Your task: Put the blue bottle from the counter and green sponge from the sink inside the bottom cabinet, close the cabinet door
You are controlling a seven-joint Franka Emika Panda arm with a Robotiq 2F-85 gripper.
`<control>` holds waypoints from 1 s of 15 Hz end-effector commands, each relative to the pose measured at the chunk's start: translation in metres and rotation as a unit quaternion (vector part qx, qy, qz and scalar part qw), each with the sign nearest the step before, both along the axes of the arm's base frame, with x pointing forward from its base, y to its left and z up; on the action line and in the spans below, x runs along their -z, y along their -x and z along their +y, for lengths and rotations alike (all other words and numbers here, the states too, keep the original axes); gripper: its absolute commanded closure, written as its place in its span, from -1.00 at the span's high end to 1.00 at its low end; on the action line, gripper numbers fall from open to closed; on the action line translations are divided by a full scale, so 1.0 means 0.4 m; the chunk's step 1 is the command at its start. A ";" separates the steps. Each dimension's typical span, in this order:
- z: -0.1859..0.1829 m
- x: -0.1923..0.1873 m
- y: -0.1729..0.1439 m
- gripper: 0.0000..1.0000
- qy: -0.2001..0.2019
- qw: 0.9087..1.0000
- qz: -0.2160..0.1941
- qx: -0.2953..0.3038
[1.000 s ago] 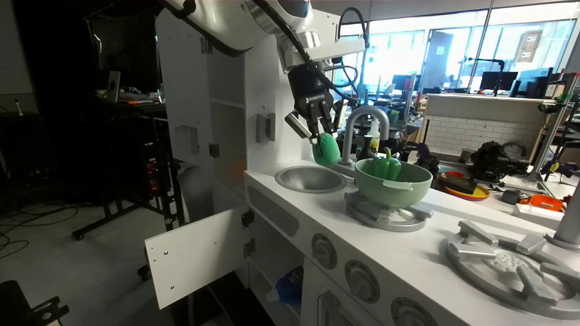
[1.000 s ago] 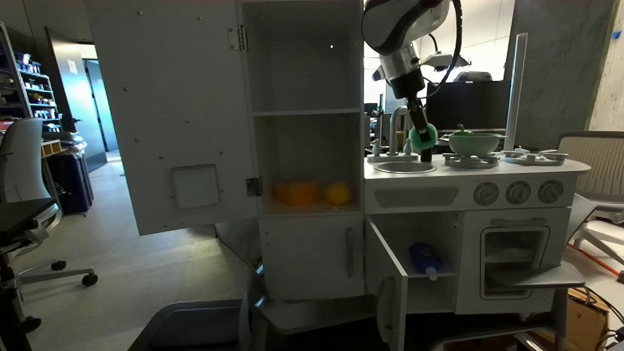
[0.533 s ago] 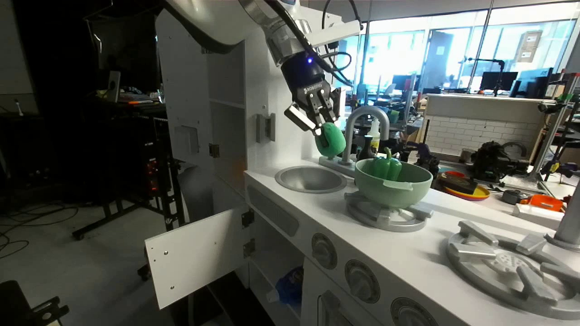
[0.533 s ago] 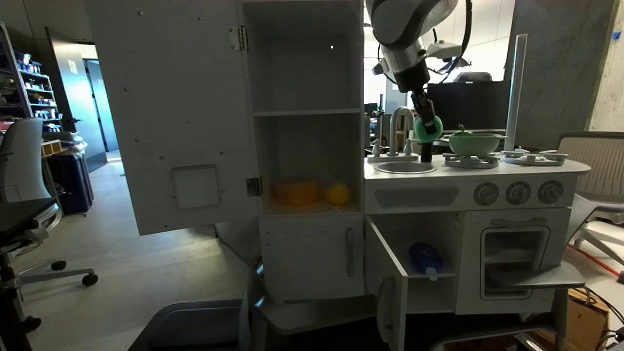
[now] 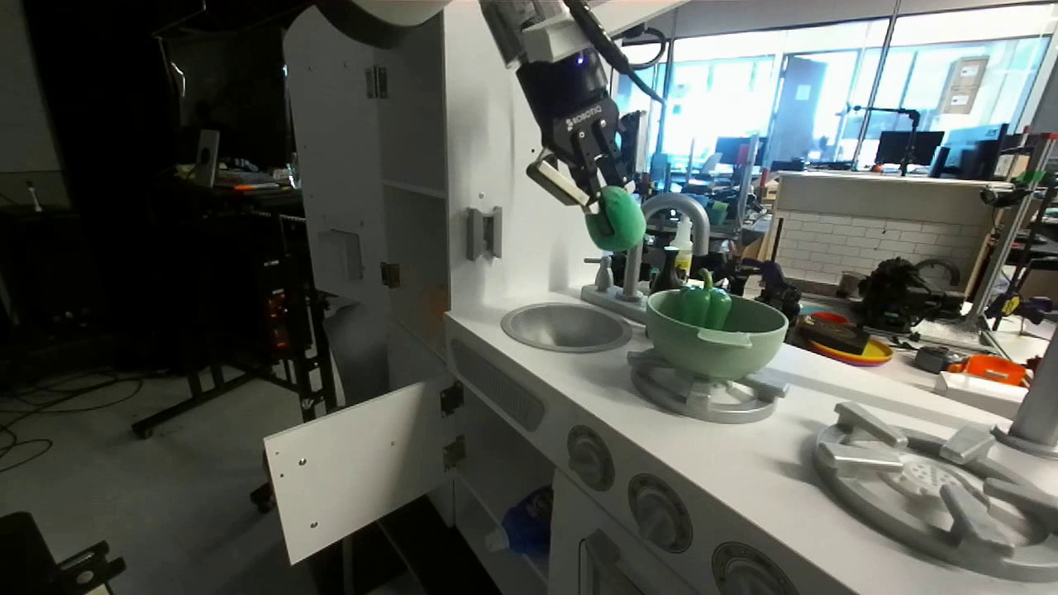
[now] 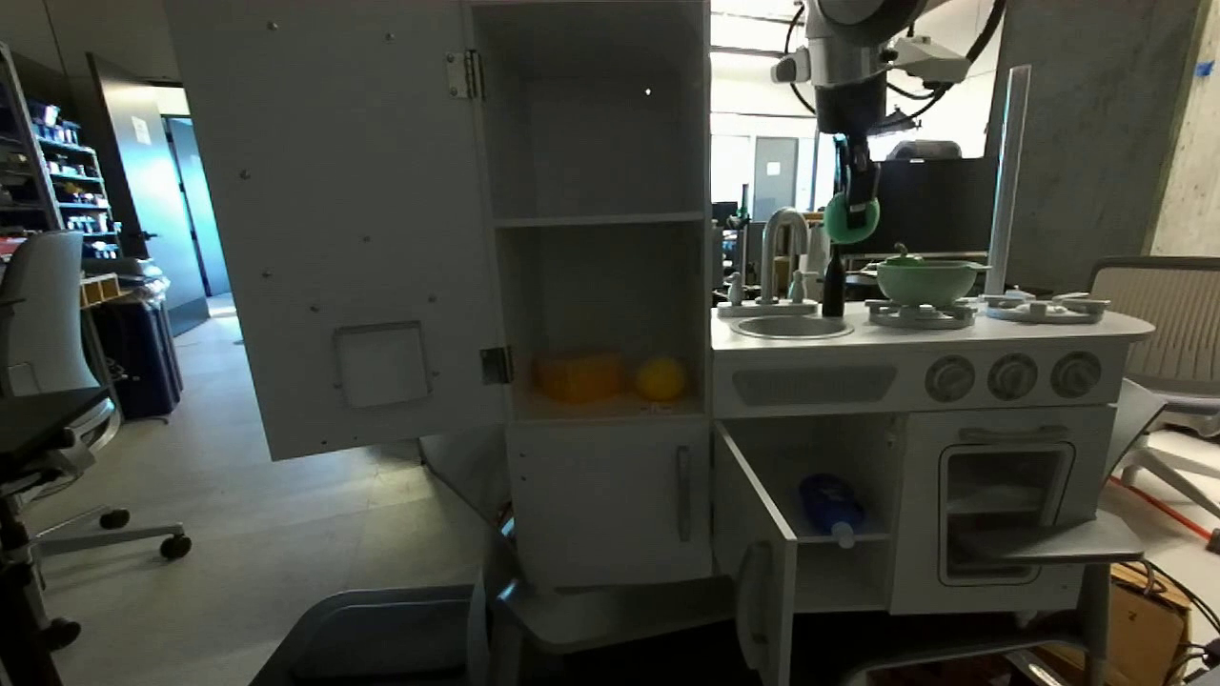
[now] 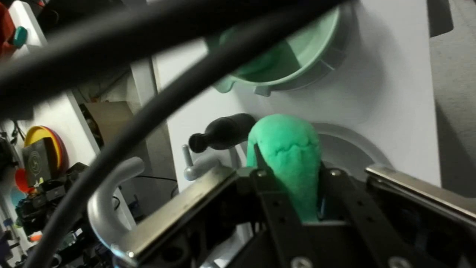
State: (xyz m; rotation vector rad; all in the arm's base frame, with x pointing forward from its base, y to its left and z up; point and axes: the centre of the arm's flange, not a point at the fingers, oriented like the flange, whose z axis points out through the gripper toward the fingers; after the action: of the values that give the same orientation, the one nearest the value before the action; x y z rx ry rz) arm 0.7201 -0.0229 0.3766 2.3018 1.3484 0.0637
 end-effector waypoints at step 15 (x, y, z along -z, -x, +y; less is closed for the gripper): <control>0.270 0.197 0.480 -0.88 -0.023 0.978 0.109 -0.177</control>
State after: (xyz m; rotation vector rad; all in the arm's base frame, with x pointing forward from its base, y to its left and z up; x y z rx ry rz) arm 0.5450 0.0729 0.3113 2.1533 1.8692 -0.0986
